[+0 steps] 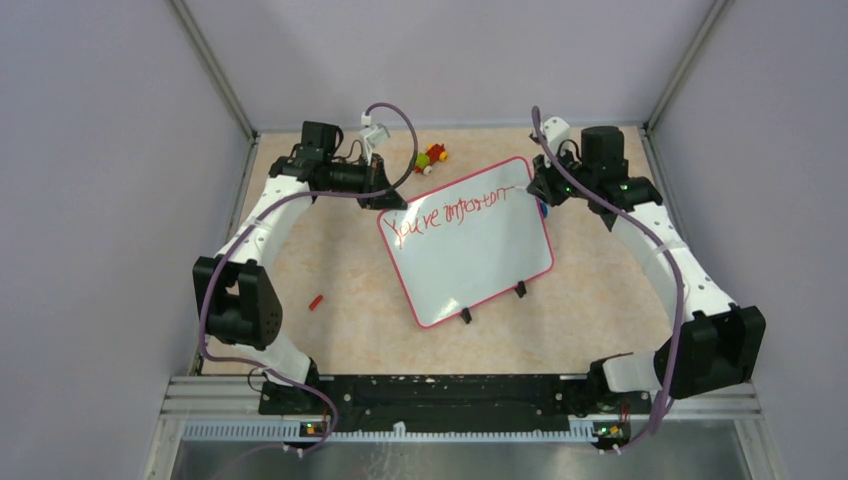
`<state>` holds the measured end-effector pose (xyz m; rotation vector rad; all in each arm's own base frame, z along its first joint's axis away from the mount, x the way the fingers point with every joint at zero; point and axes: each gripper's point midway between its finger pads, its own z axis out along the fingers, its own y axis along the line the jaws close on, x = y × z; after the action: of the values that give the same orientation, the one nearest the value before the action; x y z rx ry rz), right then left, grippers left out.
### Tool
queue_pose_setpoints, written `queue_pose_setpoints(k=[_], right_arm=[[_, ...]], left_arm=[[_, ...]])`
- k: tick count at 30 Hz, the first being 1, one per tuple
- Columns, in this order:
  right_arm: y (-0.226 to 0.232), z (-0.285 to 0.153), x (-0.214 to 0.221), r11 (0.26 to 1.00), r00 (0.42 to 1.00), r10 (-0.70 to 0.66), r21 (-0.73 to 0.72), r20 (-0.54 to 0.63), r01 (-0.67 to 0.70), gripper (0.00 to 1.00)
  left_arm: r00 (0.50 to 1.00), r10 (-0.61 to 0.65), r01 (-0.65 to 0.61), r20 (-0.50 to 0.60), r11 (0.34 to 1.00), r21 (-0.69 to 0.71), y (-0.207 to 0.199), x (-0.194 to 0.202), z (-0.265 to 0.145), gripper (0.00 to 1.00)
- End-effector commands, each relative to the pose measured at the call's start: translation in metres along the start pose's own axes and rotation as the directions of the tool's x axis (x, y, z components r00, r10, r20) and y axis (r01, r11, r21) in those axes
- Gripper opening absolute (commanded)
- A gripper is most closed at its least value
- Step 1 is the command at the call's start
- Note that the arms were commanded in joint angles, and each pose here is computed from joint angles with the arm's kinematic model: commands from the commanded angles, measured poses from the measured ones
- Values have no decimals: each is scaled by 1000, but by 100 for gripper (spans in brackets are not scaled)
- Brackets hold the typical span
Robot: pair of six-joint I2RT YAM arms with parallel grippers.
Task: Write a sentence on the whiteboard
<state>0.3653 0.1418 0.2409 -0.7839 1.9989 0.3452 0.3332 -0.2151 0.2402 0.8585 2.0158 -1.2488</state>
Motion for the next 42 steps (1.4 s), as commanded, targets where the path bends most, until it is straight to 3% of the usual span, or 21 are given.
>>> queue_pose_setpoints(k=[1,22,42], right_arm=[[-27,-8,-10,997,999,-15,76,34,12,0],[-14,-16,-41,1000,993,-6,-11,116,7,0],[-5,-4,-10,999,999,6,-40,40,-4,0]], left_arm=[[1000,21,-21,-6,999,29,-6,-2,5,0],[1000,18,-18,-5,999,28,-6,-3,5,0],[1000,13,-13,-9,999,30,-4,-1,6,0]])
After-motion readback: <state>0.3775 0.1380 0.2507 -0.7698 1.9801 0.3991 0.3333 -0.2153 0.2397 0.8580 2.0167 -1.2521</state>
